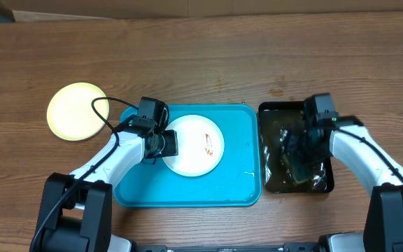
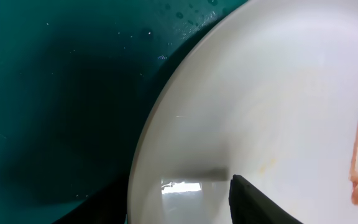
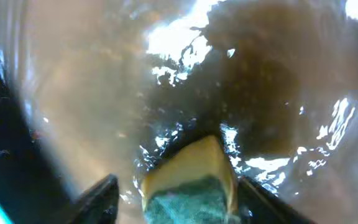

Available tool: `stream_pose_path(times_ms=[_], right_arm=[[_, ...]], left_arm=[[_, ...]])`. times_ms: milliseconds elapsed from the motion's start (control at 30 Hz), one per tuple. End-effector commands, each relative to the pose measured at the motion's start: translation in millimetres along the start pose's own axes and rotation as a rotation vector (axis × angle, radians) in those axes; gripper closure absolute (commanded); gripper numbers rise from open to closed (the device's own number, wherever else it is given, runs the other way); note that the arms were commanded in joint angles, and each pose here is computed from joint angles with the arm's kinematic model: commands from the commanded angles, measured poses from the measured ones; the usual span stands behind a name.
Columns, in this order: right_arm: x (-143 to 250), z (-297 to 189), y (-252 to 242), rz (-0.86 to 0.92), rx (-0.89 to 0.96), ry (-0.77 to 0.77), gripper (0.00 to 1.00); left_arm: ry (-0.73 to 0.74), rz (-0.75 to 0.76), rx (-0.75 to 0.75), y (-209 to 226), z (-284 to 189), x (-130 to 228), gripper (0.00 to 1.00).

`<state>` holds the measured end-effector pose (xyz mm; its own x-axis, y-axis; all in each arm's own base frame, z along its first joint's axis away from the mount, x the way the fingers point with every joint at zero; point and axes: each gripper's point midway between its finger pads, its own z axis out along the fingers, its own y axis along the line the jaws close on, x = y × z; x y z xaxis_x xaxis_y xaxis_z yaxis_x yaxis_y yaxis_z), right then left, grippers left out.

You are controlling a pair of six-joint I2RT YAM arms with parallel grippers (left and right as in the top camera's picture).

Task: Clean dirty plates on tray and stack at the side
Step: 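Hold the white plate with the left gripper while the right gripper grasps the sponge, then dip the sponge in the water with the right gripper and lift it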

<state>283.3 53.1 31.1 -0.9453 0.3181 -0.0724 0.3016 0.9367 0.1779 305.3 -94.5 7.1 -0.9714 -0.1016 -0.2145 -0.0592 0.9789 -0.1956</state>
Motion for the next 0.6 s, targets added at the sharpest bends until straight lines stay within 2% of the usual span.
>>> stream_pose_path(times_ms=[0,133,300,433,567], right_arm=[[-5.1,-10.6,2.0,-0.003,0.007,-0.004,0.25],[17.8,-5.5,-9.0,0.008,0.044,0.077,0.23],[32.6,13.3,-28.6,0.01,0.105,0.085,0.19],[42.3,19.9,-27.8,0.024,0.081,0.11,0.33],[31.4,21.5,-15.5,0.024,0.019,0.071,0.63]], left_arm=[[0.021,0.001,-0.026,4.4,4.1,6.4,0.46],[0.022,0.0,-0.026,4.3,4.1,6.5,0.46],[0.022,0.0,-0.026,4.4,4.1,6.6,0.46],[0.022,0.0,-0.026,4.4,4.2,6.5,0.46],[0.022,0.0,-0.026,4.4,4.1,6.5,0.46]])
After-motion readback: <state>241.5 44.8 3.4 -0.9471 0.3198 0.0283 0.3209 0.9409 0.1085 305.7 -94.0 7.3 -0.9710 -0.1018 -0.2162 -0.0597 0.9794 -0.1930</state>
